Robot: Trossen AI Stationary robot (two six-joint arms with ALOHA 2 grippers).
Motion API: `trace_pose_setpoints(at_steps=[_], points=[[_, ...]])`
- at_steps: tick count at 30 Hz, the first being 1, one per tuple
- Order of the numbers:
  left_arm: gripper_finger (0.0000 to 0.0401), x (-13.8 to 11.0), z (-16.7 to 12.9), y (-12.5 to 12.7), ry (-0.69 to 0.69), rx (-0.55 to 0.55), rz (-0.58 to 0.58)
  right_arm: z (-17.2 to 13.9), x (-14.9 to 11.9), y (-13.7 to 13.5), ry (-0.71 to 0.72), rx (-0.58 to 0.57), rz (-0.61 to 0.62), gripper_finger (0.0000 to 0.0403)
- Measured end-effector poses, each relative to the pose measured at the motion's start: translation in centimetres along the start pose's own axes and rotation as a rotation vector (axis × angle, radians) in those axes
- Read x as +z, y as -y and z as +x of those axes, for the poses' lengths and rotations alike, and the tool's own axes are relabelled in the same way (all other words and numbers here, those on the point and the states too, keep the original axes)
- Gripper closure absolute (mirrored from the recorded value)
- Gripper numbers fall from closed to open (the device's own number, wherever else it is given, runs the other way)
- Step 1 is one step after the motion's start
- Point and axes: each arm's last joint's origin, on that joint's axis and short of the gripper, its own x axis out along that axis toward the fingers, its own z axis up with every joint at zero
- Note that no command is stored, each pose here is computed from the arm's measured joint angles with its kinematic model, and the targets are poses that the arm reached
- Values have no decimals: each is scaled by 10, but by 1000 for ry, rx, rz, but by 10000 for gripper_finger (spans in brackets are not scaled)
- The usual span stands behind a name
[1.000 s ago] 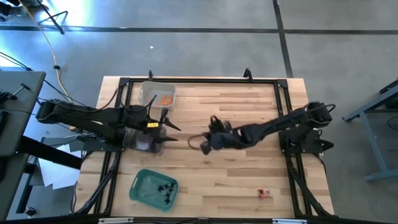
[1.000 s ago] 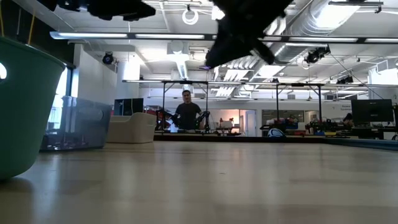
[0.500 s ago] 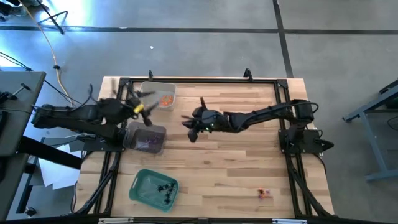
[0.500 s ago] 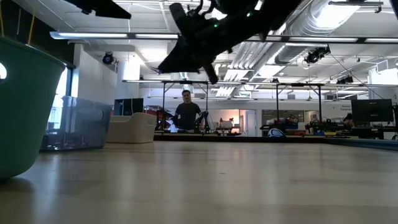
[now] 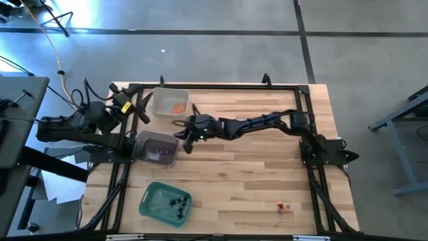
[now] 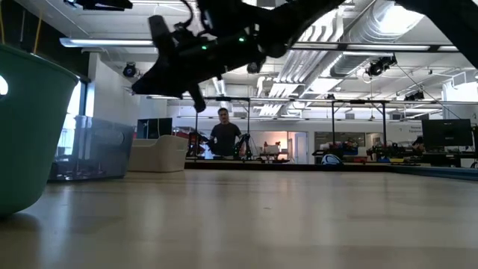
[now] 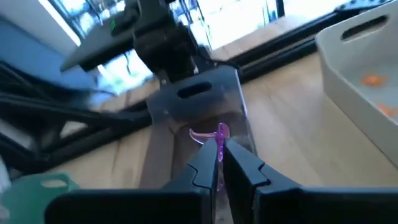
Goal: Sort Halloween decoration
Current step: Put the bottom right violet witch hat into the black bin, then put the right violet witch hat into the black bin
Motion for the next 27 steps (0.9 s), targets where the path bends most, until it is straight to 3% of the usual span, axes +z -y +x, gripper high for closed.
trace_pose_setpoints(at_steps=[5, 12, 21, 27], points=[[215, -1, -1, -1, -7, 2, 7, 27, 10, -3, -23, 6, -32, 387], [215, -3, -1, 0, -22, -2, 19, 51, 6, -14, -112, 165, -82, 370], [215, -5, -1, 0, -38, 6, 35, 49, 2, -23, -156, 163, -136, 289], [215, -10, -1, 2, -72, -13, 9, 46, -3, -19, -244, 92, -97, 285]])
